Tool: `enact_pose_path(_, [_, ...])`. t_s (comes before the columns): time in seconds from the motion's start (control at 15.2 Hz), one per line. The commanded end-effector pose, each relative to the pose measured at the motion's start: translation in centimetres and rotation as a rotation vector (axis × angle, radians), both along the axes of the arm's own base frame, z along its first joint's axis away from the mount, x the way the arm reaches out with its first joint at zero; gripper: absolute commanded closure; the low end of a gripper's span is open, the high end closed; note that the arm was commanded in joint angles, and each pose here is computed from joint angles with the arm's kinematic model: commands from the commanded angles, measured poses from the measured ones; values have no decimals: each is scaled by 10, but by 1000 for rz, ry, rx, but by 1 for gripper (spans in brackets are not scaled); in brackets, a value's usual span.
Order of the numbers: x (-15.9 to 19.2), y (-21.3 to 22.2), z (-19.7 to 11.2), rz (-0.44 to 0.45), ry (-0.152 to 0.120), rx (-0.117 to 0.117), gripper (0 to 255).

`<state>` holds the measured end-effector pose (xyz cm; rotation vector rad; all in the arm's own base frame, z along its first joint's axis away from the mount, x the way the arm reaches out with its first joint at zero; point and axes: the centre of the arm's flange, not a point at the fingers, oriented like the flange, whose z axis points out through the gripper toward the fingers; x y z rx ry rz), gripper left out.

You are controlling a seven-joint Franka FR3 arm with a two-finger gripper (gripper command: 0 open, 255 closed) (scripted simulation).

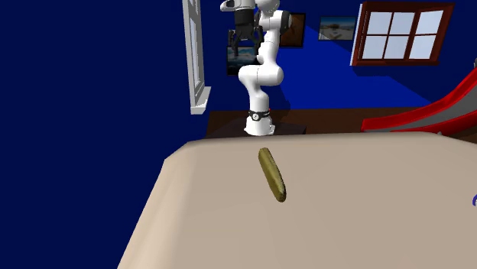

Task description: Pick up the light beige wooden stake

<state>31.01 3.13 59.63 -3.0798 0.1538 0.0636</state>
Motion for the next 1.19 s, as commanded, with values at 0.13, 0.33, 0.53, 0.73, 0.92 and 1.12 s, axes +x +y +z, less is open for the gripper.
enact_pose_path(0.13, [19,8,-16,34,-8,-4,0])
enact_pose_path(0.33, [47,20,-40,85,-19,-10,0])
enact_pose_path(0.53, [74,34,-64,136,-31,-16,0])
enact_pose_path(0.73, [101,49,-88,187,-42,-22,0])
enact_pose_path(0.92, [127,65,-111,238,-54,-28,0])
enact_pose_path(1.12, [153,83,-134,289,-65,-34,0])
